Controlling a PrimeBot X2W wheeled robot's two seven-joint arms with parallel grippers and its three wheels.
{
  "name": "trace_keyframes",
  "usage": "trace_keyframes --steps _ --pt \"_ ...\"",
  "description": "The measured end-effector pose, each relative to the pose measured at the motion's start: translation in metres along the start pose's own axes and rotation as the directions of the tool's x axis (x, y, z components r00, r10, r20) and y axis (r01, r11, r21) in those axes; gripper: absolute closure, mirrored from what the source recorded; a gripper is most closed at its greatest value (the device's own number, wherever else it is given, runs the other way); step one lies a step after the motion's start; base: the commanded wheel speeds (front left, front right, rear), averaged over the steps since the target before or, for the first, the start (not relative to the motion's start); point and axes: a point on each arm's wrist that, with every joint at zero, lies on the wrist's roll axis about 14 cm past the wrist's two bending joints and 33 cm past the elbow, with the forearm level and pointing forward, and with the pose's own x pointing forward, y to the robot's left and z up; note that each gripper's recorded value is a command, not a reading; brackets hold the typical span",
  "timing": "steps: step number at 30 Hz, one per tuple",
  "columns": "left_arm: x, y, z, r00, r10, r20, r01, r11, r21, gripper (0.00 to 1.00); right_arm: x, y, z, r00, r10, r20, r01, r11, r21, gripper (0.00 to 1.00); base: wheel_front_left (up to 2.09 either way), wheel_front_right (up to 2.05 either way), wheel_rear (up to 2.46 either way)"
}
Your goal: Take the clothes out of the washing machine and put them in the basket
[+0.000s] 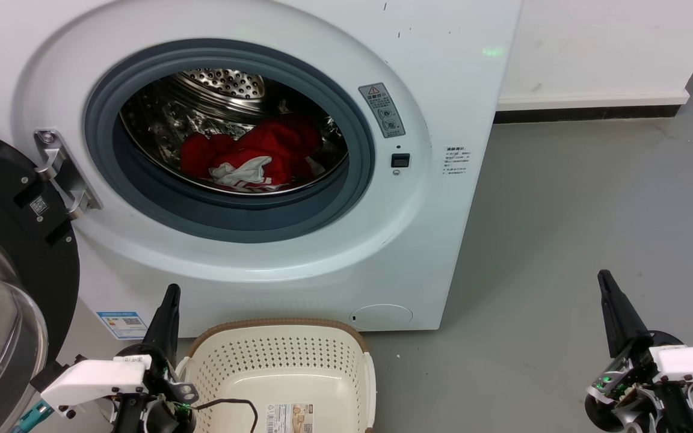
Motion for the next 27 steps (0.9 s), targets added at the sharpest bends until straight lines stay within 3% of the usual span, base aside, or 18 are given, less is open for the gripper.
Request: trace_keyframes --steps 27 --pt "0.0000 0.0000 0.0000 1.000 0.000 0.000 0.000 1.000 0.000 1.00 0.0000 0.0000 0.0000 1.000 0.000 0.000 0.000 1.000 0.000 1.00 0.00 0.00 0.00"
